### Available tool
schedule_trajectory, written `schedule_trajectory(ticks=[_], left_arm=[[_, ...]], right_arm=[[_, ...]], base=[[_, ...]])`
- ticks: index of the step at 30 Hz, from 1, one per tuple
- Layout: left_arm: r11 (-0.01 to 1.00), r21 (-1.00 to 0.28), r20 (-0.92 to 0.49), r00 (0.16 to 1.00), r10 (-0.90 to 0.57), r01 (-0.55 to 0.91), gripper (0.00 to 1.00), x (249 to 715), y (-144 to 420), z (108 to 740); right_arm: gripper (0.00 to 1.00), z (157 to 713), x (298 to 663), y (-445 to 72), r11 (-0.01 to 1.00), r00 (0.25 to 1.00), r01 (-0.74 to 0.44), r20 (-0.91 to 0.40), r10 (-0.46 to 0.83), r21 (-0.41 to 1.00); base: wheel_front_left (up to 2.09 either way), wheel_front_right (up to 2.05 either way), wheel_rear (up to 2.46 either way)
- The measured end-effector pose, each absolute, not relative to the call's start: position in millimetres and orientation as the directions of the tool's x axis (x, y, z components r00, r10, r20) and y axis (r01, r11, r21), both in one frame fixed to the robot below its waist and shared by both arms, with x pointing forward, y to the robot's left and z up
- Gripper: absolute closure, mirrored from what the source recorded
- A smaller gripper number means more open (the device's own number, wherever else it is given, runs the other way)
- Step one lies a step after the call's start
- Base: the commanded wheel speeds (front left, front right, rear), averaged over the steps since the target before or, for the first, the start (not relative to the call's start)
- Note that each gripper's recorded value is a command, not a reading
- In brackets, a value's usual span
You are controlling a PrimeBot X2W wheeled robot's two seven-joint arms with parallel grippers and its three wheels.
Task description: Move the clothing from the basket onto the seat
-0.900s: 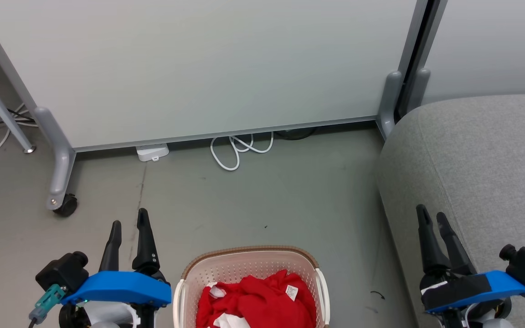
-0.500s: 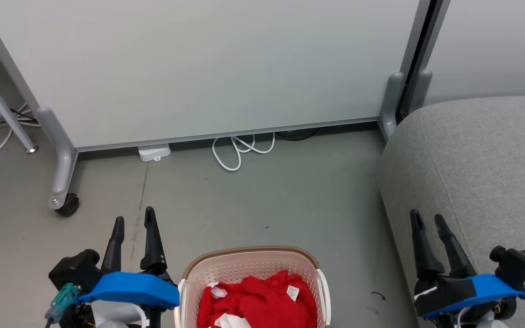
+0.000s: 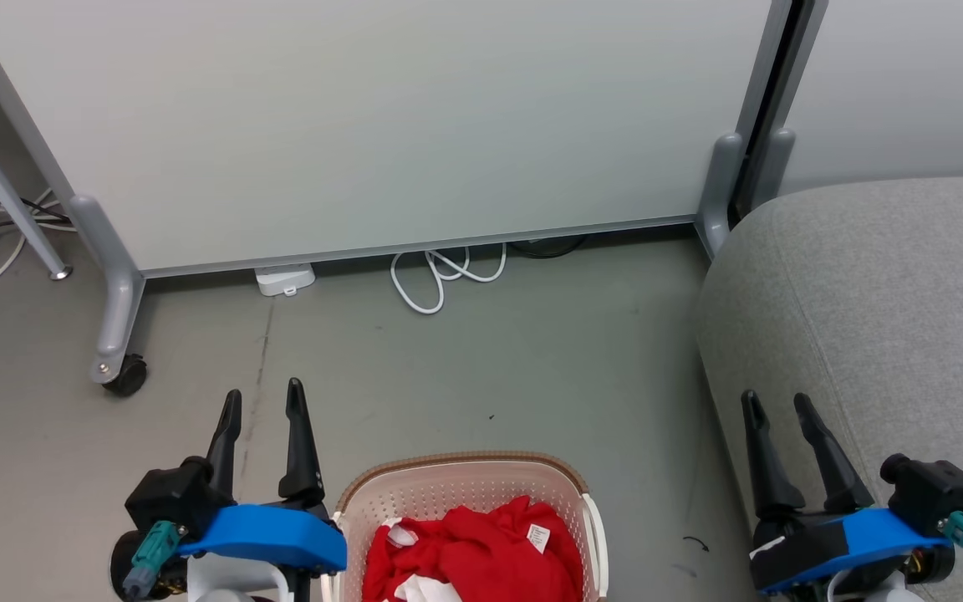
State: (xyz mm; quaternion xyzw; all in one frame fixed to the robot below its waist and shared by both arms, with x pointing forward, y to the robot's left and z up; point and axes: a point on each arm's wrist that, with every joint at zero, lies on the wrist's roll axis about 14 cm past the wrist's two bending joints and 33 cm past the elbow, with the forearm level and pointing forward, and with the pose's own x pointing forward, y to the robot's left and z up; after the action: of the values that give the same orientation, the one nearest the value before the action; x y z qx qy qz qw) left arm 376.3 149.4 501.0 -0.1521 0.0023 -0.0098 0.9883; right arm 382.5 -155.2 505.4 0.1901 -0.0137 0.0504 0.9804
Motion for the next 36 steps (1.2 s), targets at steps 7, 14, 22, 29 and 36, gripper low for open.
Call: schedule_trajectory(ticks=[7, 14, 22, 29, 36], left_arm=[[0.969, -0.244, 0.009, 0.999, -0.036, 0.037, 0.0, 375.0, 145.2, 500.5], [0.981, -0.184, 0.022, 0.998, -0.058, 0.061, 0.0, 374.5, 140.7, 500.6], [0.99, -0.122, 0.036, 0.997, -0.073, 0.077, 0.0, 374.0, 136.7, 501.6], [0.992, -0.078, 0.045, 0.995, -0.092, 0.095, 0.0, 372.5, 132.1, 501.8], [0.994, -0.04, 0.056, 0.993, -0.103, 0.105, 0.0, 371.7, 129.6, 502.7]], right_arm=[[0.0, 504.3, 382.1, -151.2, 0.942, 0.993, -0.12, 0.049, 0.111, 0.313], [0.0, 503.5, 381.5, -146.5, 0.958, 0.99, -0.14, 0.053, 0.131, 0.25], [0.0, 500.3, 380.8, -142.2, 0.969, 0.987, -0.158, 0.048, 0.151, 0.188], [0.0, 499.7, 380.4, -137.9, 0.975, 0.984, -0.176, 0.05, 0.171, 0.138], [0.0, 498.5, 380.0, -133.9, 0.977, 0.981, -0.193, 0.051, 0.189, 0.094]], base=[[0.0, 0.0, 0.0], [0.0, 0.0, 0.0], [0.0, 0.0, 0.0], [0.0, 0.0, 0.0], [0.0, 0.0, 0.0]])
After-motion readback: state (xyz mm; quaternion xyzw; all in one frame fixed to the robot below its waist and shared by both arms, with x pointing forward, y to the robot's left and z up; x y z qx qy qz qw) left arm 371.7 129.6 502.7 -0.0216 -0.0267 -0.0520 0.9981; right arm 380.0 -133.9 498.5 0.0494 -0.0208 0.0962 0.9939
